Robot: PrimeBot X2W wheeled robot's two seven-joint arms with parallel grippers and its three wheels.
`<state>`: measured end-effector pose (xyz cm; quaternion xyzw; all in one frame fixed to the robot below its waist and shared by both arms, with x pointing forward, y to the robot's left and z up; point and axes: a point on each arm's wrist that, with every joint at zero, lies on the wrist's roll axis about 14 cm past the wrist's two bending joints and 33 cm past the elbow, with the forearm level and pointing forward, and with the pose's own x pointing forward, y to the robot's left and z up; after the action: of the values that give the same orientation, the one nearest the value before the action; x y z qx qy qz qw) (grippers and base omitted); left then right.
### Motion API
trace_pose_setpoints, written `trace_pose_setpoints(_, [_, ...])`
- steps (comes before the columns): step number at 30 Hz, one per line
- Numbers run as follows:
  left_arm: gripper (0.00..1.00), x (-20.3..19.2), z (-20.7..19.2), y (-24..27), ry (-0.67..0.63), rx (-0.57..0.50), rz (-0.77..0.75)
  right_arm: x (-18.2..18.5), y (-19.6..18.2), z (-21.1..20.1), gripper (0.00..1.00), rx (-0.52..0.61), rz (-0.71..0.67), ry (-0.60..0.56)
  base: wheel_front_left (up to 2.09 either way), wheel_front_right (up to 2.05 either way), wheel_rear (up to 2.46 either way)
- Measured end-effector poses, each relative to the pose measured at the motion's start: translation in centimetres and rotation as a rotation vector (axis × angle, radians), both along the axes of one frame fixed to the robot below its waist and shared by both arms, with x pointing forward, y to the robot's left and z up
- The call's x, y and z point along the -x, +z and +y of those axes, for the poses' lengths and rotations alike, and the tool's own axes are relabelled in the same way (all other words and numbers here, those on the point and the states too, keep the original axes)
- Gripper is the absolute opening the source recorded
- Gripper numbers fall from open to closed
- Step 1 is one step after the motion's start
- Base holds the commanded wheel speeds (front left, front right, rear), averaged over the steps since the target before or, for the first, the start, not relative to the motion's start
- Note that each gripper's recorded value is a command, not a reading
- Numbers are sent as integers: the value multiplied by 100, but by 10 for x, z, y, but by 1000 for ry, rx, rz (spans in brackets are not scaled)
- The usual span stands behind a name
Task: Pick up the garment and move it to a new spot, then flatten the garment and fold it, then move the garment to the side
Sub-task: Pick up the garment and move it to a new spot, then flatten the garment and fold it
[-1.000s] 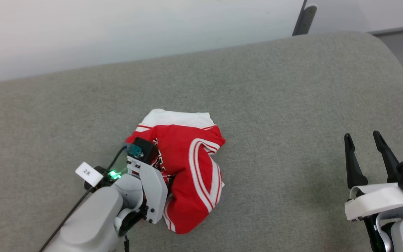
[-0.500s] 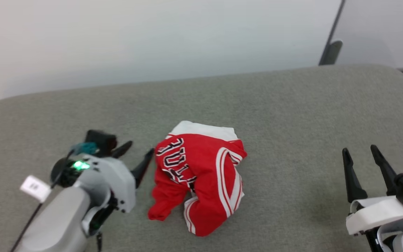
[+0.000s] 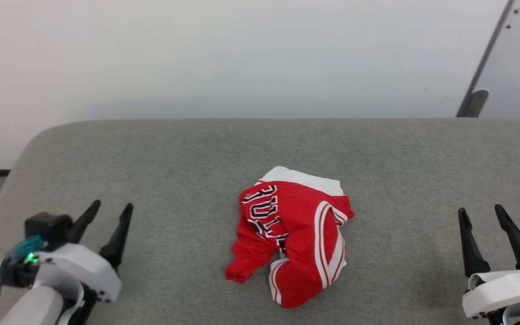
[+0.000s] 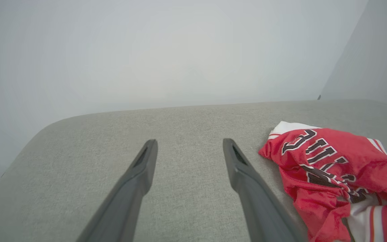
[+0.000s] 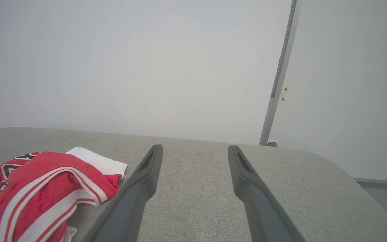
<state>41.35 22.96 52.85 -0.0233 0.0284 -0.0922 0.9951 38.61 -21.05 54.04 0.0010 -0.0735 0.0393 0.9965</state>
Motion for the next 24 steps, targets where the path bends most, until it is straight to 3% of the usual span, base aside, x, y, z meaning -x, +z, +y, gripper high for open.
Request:
trace_pose_setpoints(11, [100,41,60,4,191,63,-69,-4,0,8,100,7,-9,18,0,0,0])
trace_pose_setpoints(24, [100,56,67,9,234,82,-108,-6,-4,14,100,7,-2,32,0,0,0])
